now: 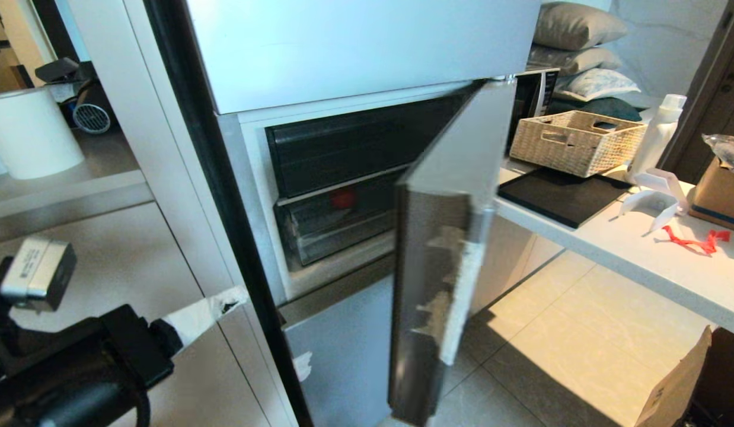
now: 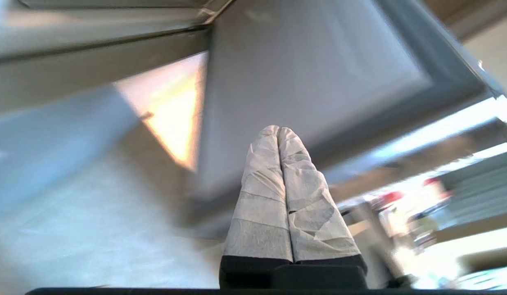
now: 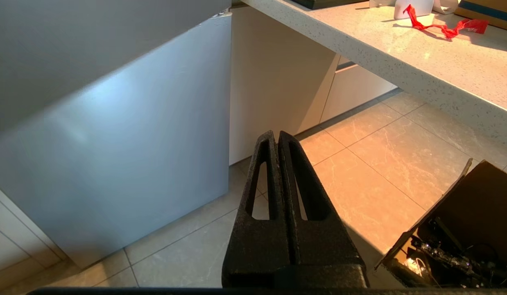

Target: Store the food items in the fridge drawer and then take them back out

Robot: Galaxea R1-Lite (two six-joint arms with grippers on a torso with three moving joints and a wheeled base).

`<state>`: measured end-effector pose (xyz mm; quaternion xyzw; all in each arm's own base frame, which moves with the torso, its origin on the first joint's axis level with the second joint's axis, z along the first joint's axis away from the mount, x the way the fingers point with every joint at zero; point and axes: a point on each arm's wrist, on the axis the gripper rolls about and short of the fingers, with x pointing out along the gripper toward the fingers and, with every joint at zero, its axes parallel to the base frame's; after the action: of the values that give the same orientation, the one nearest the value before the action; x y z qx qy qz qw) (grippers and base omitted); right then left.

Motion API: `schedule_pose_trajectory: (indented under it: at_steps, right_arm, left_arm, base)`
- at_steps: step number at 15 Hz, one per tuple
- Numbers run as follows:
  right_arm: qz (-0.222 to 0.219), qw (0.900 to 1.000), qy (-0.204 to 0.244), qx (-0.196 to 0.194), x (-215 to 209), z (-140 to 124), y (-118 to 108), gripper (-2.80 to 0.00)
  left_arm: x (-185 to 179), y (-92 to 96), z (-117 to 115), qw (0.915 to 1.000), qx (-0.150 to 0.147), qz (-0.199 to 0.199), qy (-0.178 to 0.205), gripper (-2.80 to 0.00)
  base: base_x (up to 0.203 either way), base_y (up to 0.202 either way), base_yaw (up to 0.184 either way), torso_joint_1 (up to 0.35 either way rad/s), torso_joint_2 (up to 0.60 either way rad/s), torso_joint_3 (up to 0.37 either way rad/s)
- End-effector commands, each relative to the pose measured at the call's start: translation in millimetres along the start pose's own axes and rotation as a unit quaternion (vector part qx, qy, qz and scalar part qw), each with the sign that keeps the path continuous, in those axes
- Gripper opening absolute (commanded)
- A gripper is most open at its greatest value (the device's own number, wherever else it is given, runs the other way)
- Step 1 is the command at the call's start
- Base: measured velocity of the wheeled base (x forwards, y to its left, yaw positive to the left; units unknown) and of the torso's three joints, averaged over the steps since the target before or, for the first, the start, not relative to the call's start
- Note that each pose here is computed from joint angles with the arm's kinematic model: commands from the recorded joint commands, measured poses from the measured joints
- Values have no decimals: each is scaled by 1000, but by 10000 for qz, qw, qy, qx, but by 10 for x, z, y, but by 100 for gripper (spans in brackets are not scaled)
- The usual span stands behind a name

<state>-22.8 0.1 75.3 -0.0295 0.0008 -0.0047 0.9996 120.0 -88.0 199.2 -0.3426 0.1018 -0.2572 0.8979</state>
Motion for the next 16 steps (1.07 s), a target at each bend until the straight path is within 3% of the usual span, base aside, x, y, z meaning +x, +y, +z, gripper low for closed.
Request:
schedule_pose_trajectory:
  at_steps: [1, 3, 5, 7, 10, 12, 14, 16]
  right_arm:
    - [2, 10000, 17, -4, 1, -1, 0, -280]
    - [2, 10000, 13, -4, 1, -1, 0, -280]
    - [1, 10000, 9, -4, 1, 0, 0, -280]
    - [1, 10000, 9, -4, 1, 0, 0, -280]
    - [2, 10000, 17, -4, 1, -1, 0, -280]
    - [1, 10000, 9, -4, 1, 0, 0, -280]
    - [2, 10000, 16, -4, 1, -1, 0, -280]
    - [2, 10000, 17, -4, 1, -1, 0, -280]
  left_arm:
    - [-44, -71, 77, 9994, 283, -148, -108, -280]
    - [8, -124, 70, 9992, 326, -240, -24, -280]
    - [-29, -116, 77, 9979, 619, -175, -85, -280]
    - [-139, -36, 73, 9922, 1160, 444, -129, -280]
    - [-491, 1, 147, 9788, 1752, 882, -586, -280]
    - [-782, 87, 239, 9629, 1877, 1493, -1237, -280]
    - [-1054, 213, 256, 9247, 1983, 2634, -1904, -280]
    - [-1272, 317, 80, 8957, 2324, 3254, -1946, -280]
  base:
    - [0, 0, 0, 0, 0, 0]
    - [0, 0, 0, 0, 0, 0]
    - [0, 0, 0, 0, 0, 0]
    - [0, 0, 0, 0, 0, 0]
    - [0, 0, 0, 0, 0, 0]
    - [0, 0, 0, 0, 0, 0]
    - [0, 0, 0, 0, 0, 0]
    - [0, 0, 0, 0, 0, 0]
